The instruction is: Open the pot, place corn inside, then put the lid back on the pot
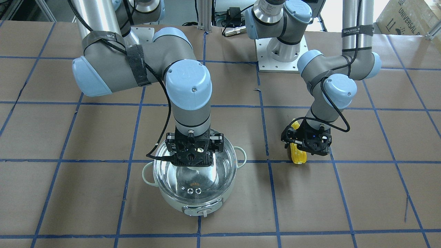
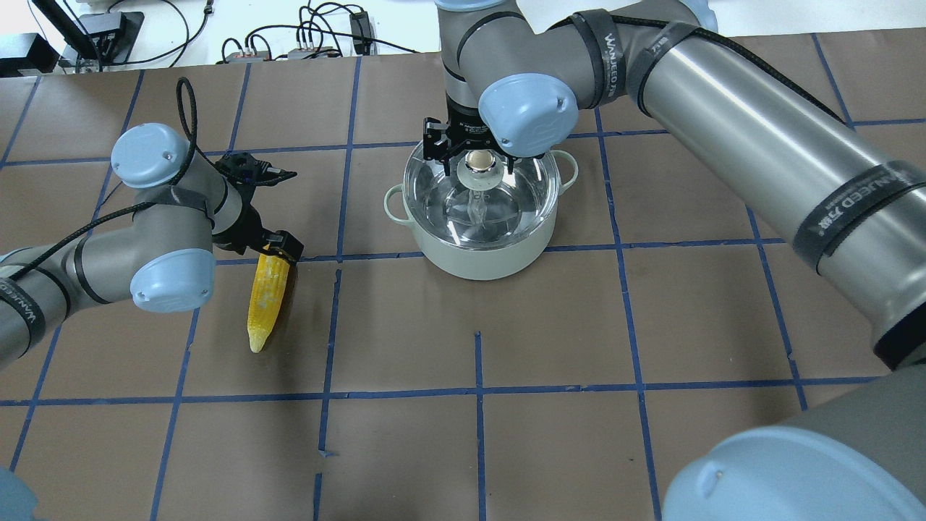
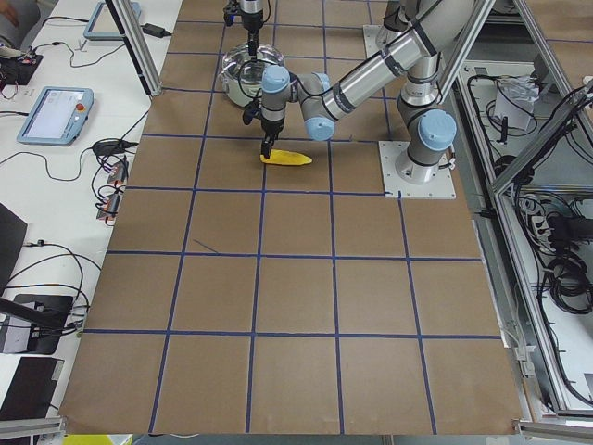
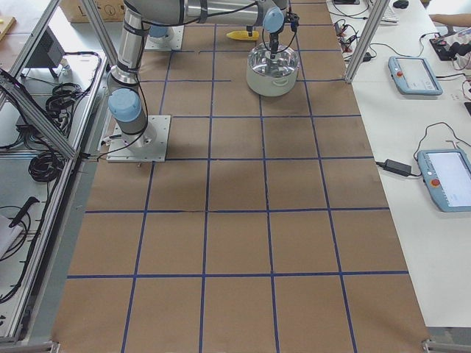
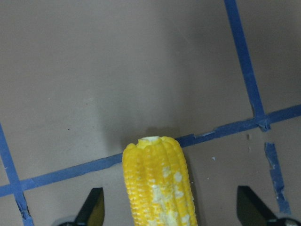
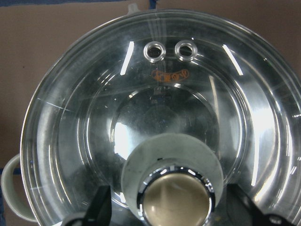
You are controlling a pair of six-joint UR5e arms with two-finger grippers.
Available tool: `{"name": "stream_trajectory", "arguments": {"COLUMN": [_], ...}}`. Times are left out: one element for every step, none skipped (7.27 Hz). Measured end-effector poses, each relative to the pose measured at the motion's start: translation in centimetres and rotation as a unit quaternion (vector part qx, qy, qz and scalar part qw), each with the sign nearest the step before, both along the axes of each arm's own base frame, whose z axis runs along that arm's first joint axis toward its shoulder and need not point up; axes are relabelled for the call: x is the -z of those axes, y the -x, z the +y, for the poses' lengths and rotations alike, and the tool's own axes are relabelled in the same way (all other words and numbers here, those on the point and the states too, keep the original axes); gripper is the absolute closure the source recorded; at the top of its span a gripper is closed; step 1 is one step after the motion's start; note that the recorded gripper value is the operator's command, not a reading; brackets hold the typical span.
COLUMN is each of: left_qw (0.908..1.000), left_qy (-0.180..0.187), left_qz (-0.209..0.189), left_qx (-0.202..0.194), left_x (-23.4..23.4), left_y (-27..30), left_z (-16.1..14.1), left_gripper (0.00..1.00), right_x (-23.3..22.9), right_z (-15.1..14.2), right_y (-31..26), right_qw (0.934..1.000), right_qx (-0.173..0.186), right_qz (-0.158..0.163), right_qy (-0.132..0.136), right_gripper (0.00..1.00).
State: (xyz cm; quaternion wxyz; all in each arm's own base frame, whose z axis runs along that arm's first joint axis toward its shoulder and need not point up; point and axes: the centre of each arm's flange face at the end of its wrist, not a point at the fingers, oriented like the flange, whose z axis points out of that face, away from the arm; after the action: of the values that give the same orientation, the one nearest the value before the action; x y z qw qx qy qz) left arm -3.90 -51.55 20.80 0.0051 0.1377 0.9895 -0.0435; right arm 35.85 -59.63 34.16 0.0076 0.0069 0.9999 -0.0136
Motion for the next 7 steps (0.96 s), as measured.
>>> {"name": "stream_trajectory", "arguments": {"left_qw": [1.0, 1.0, 1.0, 1.0, 1.0, 1.0, 0.9999], "left_qy": [0.0, 0.0, 0.0, 0.0, -0.002, -0.003, -0.004], "left_qz": [0.0, 0.0, -0.001, -0.002, -0.001, 0.0, 0.001], "left_qx": [0.002, 0.003, 0.006, 0.009, 0.007, -0.002, -0.011], "left_x": [0.3, 0.4, 0.5, 0.5, 0.6, 0.8, 0.8], "left_y": [0.0, 0.0, 0.0, 0.0, 0.1, 0.1, 0.2], "left_z": [0.1, 0.2, 0.2, 0.3, 0.4, 0.6, 0.7], "left_gripper": [0.08, 0.18, 0.36, 0.54, 0.67, 0.75, 0.79], "right_x": [-0.1, -0.4, -1.0, -2.3, -4.5, -6.8, -8.3], "right_z": [-0.1, 0.0, 0.0, 0.0, 0.0, -0.3, -1.0], "right_y": [0.0, 0.1, 0.2, 0.4, 0.6, 1.5, 3.5], "right_qw": [1.0, 1.0, 1.0, 0.9999, 0.9999, 1.0, 0.9998], "right_qx": [0.0, 0.001, 0.003, 0.004, 0.005, 0.004, -0.001], "right_qz": [-0.001, -0.001, -0.002, -0.003, -0.003, 0.004, 0.018], "right_qy": [0.001, 0.003, 0.006, 0.01, 0.01, 0.005, -0.005], "right_gripper": [0.92, 0.92, 0.92, 0.93, 0.92, 0.93, 0.93]}}
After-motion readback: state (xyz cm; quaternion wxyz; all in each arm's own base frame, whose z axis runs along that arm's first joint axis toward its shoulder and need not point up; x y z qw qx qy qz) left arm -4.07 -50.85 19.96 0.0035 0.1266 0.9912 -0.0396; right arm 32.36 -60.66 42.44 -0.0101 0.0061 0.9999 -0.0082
